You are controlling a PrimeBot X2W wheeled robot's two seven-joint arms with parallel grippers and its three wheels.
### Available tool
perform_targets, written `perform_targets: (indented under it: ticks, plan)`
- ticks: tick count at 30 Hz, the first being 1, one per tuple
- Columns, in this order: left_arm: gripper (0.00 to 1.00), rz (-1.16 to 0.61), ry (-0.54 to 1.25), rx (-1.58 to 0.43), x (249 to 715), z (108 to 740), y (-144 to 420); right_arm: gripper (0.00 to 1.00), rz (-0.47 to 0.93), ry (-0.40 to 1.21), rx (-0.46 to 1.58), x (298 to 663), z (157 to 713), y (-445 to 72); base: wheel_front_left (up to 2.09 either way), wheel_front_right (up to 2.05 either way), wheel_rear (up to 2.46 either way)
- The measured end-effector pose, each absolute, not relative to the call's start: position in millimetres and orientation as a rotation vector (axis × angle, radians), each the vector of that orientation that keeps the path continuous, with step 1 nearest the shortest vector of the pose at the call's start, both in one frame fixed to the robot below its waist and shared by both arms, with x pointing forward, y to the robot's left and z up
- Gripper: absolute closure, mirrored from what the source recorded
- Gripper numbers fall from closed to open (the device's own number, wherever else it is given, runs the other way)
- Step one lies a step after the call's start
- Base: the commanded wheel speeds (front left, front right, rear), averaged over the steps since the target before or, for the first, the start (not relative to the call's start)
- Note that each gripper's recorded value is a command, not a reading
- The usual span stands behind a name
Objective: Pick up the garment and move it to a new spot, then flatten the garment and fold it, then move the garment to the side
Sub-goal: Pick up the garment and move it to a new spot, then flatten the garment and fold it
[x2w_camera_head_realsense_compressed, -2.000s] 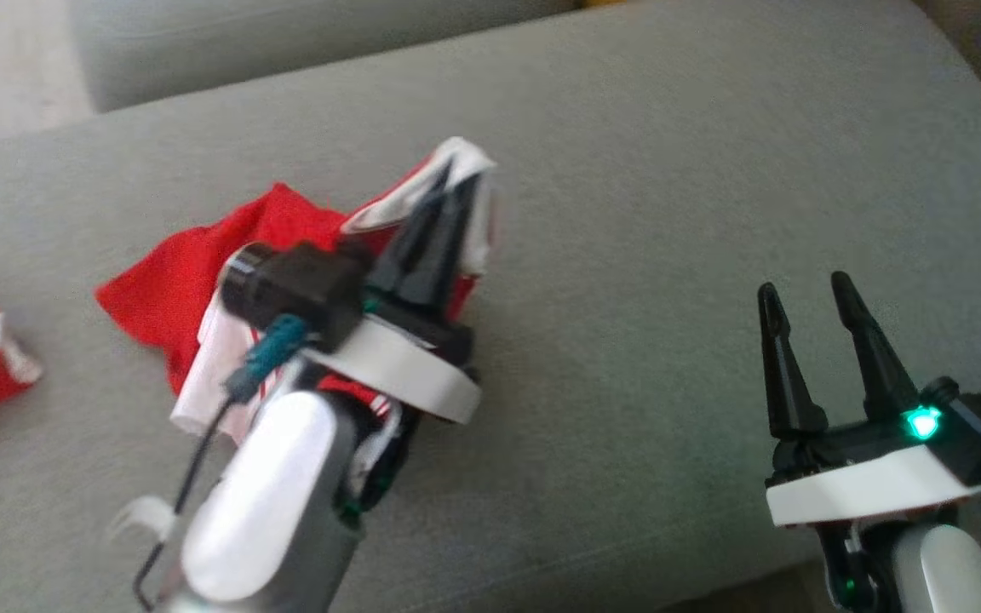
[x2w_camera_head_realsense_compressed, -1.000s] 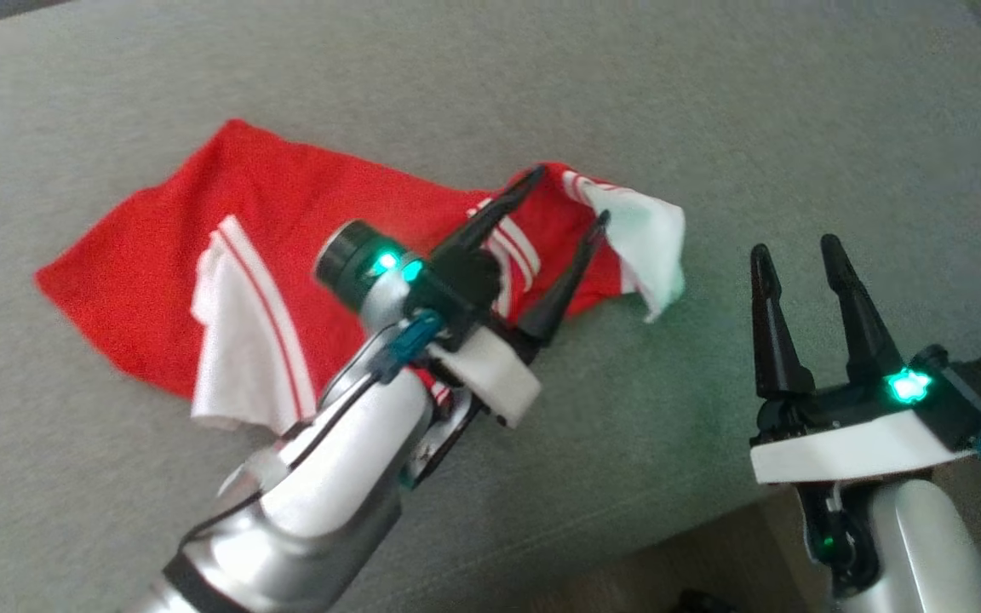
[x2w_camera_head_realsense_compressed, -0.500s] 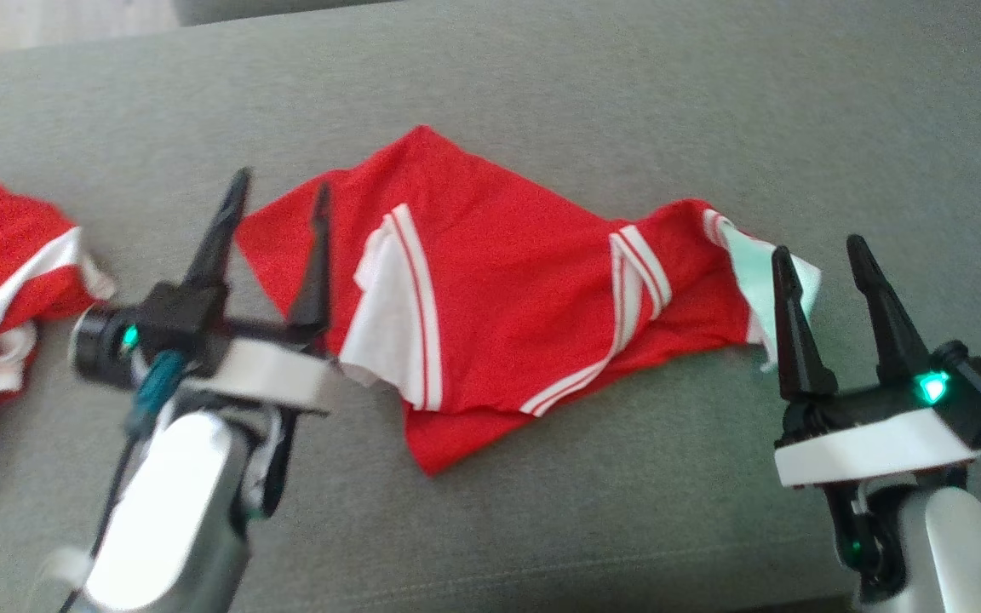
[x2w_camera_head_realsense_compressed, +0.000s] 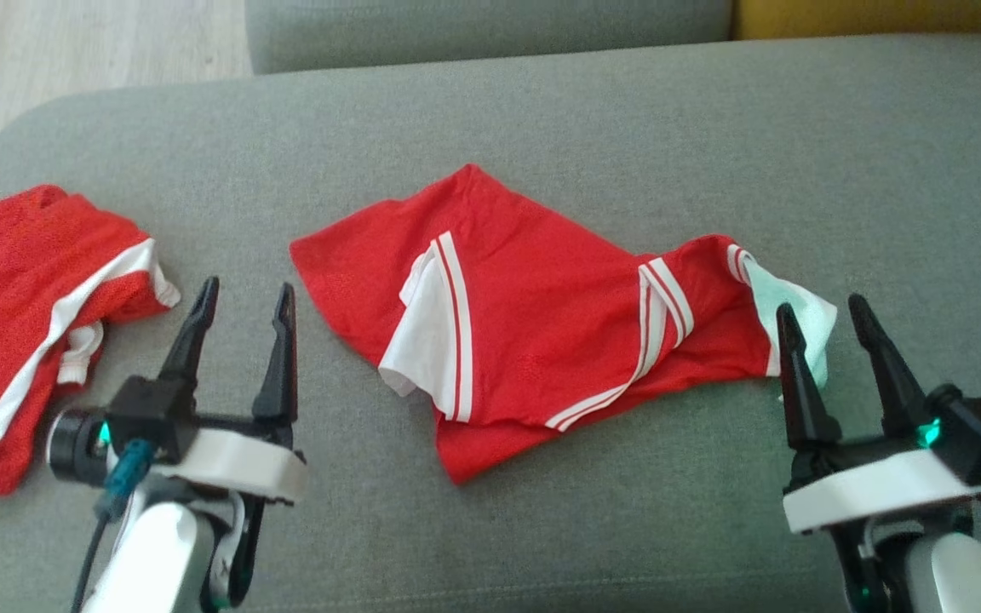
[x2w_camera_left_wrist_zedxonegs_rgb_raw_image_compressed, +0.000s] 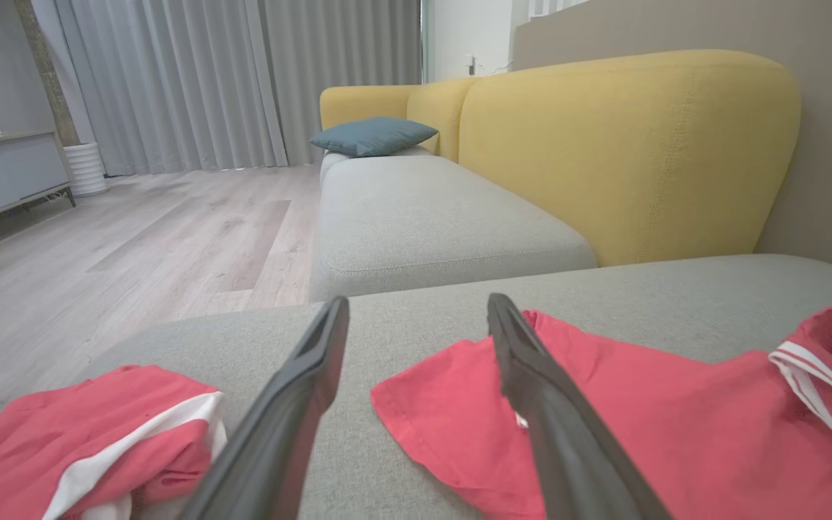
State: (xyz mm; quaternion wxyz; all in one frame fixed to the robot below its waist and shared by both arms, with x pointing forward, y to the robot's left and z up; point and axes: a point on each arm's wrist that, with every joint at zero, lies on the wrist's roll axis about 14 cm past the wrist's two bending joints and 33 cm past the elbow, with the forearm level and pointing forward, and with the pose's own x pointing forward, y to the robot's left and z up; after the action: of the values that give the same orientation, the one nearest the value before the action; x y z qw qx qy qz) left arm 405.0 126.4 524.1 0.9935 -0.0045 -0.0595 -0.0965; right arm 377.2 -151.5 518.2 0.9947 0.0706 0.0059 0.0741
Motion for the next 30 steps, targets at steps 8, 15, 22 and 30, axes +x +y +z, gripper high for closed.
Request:
perform_targets:
  ticks: [8,15,22,30]
  plan:
    - [0.0,-0.193,-0.091,0.005,383,515,127,0.0,0.136,0.022,0.141,361,518,-155,0.0,0.0,0.0]
    - [0.0,-0.181,-0.093,0.021,379,514,132,0.0,0.132,0.029,0.14,356,518,-156,0.0,0.0,0.0]
    - [0.0,-0.179,-0.085,0.02,380,512,133,0.0,0.133,0.035,0.14,357,517,-156,0.0,0.0,0.0]
    - [0.0,-0.177,-0.071,0.029,380,507,134,0.0,0.138,0.041,0.14,357,516,-154,0.0,0.0,0.0]
